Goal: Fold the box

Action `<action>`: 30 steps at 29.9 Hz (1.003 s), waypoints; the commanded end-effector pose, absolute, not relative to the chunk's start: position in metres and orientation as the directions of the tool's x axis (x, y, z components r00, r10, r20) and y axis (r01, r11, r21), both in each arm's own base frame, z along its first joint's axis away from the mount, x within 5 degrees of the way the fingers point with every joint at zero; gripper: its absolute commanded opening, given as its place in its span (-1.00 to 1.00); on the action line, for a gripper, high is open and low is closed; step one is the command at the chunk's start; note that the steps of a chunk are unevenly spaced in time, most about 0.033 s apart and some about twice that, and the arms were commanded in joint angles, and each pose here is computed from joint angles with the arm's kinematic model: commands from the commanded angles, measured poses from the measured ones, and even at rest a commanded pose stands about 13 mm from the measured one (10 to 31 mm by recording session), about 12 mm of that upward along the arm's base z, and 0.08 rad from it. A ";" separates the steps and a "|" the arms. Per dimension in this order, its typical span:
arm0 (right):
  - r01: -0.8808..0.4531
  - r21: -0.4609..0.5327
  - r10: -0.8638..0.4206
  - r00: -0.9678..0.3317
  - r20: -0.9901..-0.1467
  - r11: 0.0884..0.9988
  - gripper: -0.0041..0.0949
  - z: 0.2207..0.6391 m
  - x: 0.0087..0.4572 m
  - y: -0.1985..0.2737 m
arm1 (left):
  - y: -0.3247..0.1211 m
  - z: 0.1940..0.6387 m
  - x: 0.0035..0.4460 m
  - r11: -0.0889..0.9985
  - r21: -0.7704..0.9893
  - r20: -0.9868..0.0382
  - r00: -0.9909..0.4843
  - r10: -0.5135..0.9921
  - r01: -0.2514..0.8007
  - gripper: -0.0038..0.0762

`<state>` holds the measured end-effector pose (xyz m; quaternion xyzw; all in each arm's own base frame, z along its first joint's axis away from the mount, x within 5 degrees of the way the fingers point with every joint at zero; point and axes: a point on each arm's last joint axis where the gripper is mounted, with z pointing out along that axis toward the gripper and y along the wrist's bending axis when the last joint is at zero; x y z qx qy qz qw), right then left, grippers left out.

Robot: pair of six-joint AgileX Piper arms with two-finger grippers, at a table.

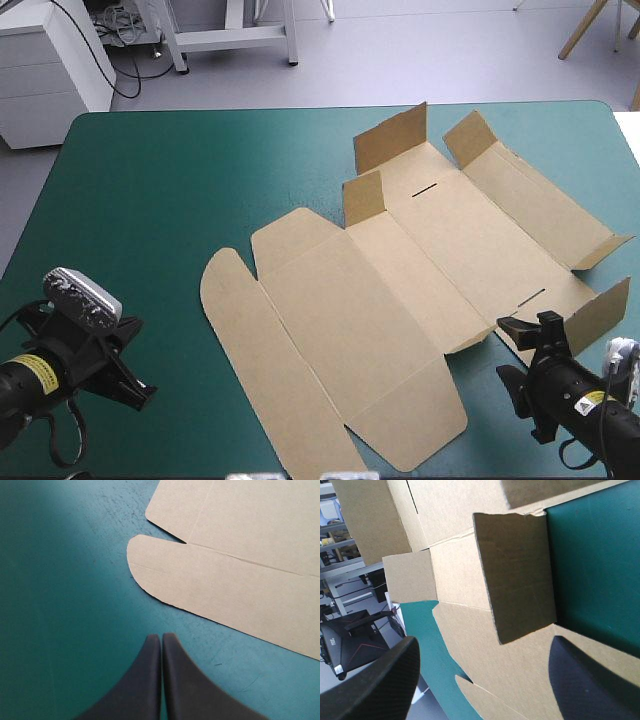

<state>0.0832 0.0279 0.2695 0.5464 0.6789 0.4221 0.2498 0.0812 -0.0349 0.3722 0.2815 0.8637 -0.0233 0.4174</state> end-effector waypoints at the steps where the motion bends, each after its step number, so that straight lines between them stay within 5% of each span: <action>1: 0.463 0.886 0.952 -0.269 0.146 -0.005 0.43 0.274 0.097 0.029 | -0.037 0.383 0.084 0.849 0.189 -0.780 -0.449 0.435 0.494 -0.93; 23: 0.619 0.780 0.950 -0.287 0.120 0.088 0.39 0.241 0.146 0.032 | -0.036 0.380 0.082 0.848 0.188 -0.760 -0.474 0.445 0.496 -0.93; 30: 0.648 0.752 0.948 -0.300 0.109 0.119 -0.09 0.233 0.153 0.032 | -0.036 0.380 0.082 0.848 0.187 -0.760 -0.474 0.445 0.496 -0.93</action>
